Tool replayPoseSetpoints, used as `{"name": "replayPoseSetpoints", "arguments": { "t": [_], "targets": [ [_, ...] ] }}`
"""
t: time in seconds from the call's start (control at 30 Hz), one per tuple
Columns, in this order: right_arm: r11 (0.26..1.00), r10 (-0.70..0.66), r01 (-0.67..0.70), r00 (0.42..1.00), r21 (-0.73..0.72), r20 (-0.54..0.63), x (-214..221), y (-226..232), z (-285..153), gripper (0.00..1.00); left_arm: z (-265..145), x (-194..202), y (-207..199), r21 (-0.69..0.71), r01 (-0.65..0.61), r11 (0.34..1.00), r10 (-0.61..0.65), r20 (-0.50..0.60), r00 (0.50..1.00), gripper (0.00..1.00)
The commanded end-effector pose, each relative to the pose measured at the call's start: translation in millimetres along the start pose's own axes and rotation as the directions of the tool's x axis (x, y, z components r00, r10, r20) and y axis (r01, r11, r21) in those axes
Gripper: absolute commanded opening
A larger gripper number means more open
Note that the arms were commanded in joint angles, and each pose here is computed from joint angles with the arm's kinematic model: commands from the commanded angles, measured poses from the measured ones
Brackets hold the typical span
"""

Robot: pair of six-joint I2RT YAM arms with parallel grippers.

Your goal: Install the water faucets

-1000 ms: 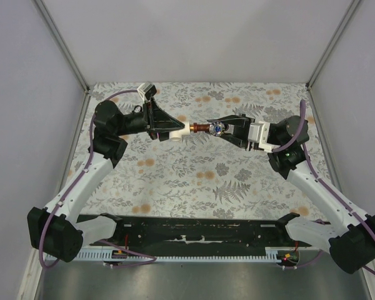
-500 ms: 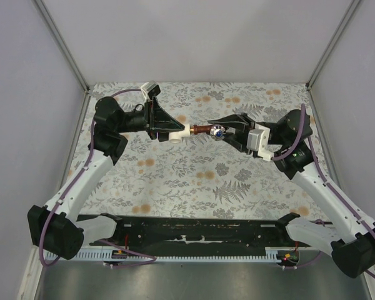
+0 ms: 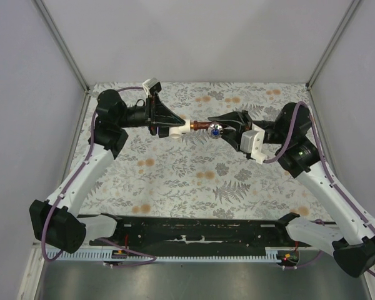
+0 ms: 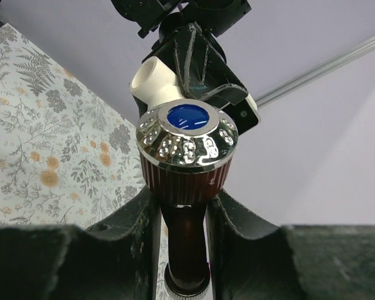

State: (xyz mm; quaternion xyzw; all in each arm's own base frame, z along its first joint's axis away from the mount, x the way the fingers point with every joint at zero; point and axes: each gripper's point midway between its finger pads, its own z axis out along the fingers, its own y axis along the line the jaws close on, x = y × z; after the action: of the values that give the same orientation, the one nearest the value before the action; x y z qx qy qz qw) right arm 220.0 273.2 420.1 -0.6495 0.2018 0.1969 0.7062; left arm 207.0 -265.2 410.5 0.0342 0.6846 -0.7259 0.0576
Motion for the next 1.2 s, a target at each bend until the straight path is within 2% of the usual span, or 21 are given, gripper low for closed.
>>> {"name": "replayPoseSetpoints", "arguments": {
  "t": [0.0,0.33,0.6,0.8,1.07,1.17],
  "targets": [
    [0.998,0.014,-0.016,0.999,-0.067,-0.039,4,18,12,0.0,5,3,-13,-0.023,-0.099,0.995,0.099,0.001,0.995,0.02],
    [0.977,0.204,-0.205,0.979,-0.061,-0.014,7,21,21,0.0,3,9,-7,0.001,-0.292,0.957,0.291,-0.038,0.956,0.02],
    [0.946,0.323,-0.323,0.946,-0.024,0.008,4,17,24,0.0,4,3,-7,0.023,-0.414,0.91,0.414,0.014,0.91,0.02],
    [0.926,0.377,-0.377,0.926,-0.002,0.0,15,23,25,0.0,4,4,-22,0.096,-0.433,0.896,0.429,0.061,0.901,0.02],
    [0.911,0.411,-0.411,0.912,0.023,0.005,21,25,25,0.0,-2,-2,-33,0.119,-0.417,0.901,0.396,0.167,0.903,0.02],
    [0.898,0.438,-0.438,0.899,0.032,0.011,24,23,24,0.0,-5,0,-37,0.127,-0.435,0.891,0.412,0.175,0.894,0.02]
  ]
}}
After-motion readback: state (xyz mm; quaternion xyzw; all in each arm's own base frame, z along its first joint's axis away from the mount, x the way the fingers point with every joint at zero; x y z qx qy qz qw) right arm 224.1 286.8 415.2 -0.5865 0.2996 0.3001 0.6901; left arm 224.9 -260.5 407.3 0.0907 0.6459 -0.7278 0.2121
